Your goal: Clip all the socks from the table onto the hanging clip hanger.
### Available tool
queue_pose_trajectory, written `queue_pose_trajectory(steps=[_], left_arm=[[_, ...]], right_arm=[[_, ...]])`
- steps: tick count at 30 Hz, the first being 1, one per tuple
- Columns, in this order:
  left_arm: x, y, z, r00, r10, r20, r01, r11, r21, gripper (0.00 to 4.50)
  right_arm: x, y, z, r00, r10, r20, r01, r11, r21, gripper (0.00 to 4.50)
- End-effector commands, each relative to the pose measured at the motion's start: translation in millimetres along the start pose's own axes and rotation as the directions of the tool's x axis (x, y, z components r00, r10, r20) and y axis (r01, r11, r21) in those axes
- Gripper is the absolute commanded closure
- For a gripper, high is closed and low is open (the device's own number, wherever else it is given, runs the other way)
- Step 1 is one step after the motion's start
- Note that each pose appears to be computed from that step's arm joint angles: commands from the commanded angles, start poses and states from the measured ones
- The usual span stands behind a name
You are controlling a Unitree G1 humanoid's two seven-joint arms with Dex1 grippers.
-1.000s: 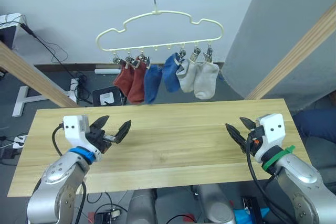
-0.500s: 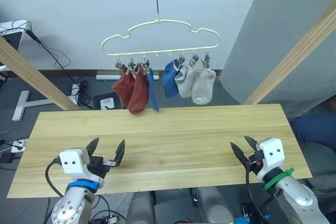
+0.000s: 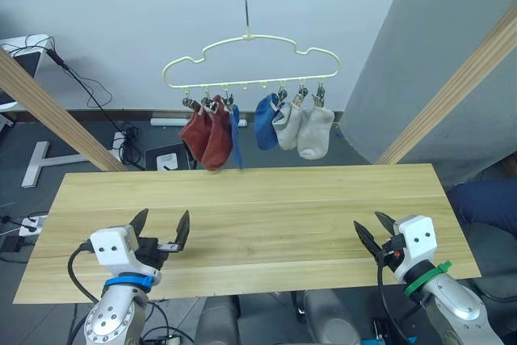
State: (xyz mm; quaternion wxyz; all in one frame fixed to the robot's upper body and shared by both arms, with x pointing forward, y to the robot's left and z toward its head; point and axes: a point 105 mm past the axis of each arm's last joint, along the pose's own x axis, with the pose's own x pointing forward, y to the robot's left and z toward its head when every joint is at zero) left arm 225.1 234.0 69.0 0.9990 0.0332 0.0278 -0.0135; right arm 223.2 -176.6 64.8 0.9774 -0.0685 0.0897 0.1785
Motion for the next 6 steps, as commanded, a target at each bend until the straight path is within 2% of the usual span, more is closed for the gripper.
queue_pose_trajectory(steps=[1, 6], left_arm=[[-1.2, 1.6, 2.8, 1.000, 0.002, 0.001, -0.002, 1.000, 0.009, 0.04], [-0.1, -0.2, 1.4, 1.000, -0.008, -0.015, 0.009, 1.000, 0.011, 0.04]], right_arm=[[-2.1, -3.3, 4.2, 1.000, -0.013, 0.010, 0.013, 1.000, -0.026, 1.73], [-0.7, -3.2, 6.0, 1.000, -0.006, 0.018, 0.007, 1.000, -0.023, 1.73]])
